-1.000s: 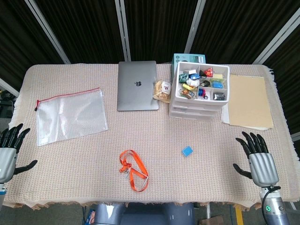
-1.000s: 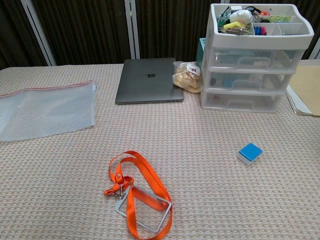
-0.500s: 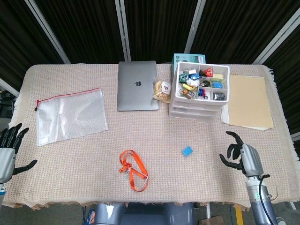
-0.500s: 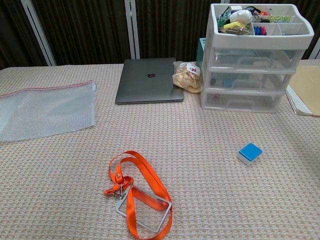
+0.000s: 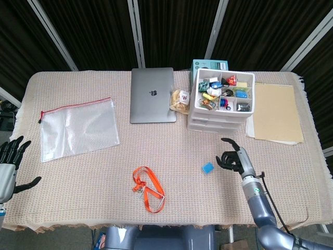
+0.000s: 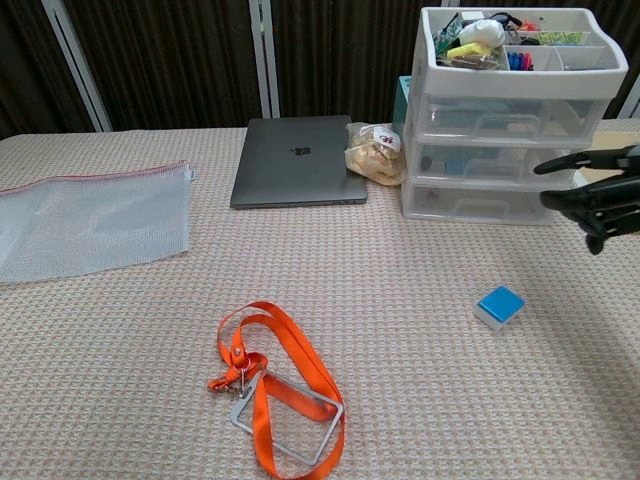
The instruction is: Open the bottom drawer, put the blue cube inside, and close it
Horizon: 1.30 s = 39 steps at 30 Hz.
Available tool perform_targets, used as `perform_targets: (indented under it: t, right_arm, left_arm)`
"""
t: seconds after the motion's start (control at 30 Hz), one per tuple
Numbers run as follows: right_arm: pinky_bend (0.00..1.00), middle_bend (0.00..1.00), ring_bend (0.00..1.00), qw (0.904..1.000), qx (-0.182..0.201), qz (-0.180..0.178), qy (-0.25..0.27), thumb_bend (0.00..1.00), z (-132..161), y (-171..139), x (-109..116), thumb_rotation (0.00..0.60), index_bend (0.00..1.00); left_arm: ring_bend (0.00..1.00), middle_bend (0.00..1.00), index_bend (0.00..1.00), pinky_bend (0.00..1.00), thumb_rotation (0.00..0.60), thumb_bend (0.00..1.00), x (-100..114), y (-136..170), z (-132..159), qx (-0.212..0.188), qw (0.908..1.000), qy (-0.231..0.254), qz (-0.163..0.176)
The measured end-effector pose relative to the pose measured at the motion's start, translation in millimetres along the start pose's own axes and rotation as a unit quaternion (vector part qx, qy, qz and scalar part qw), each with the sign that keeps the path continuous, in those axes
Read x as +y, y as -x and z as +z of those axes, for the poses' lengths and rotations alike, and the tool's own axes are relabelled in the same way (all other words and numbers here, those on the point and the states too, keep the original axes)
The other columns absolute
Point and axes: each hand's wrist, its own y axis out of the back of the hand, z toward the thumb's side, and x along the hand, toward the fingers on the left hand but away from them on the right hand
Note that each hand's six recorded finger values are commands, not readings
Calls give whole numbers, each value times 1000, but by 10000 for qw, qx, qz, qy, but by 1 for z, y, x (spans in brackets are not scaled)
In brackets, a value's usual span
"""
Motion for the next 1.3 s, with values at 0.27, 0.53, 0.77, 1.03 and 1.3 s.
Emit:
perform_targets:
  t: [0.27, 0.53, 0.77, 1.03, 1.3]
  right_arm:
    - [652, 736, 737, 9956, -476, 267, 760, 307, -1, 25, -34, 600, 193]
    - [652, 736, 736, 9841, -931, 343, 1471, 307, 0, 51, -55, 600, 194]
    - [651, 736, 736, 9775, -1188, 406, 1692, 308, -4, 69, -67, 600, 196]
    - [652, 736, 735, 9738, -1309, 297, 1835, 308, -6, 87, -70, 600, 196]
    - [651, 736, 736, 9679, -1418, 152, 2070, 306, -9, 100, -67, 600, 198]
  left_arm:
    - [0, 0, 82, 0, 600, 172, -1, -1, 0, 1, 10000, 59, -33]
    - [0, 0, 82, 0, 600, 173, 1, -3, 0, -50, 9999, -83, 72]
    - [0, 0, 82, 0, 600, 173, 1, -4, 0, -79, 9999, -91, 100]
    - [0, 0, 82, 0, 600, 174, 1, -5, 0, -65, 9999, -75, 82]
    - [0, 0, 82, 0, 600, 173, 0, -5, 0, -72, 9999, -77, 69]
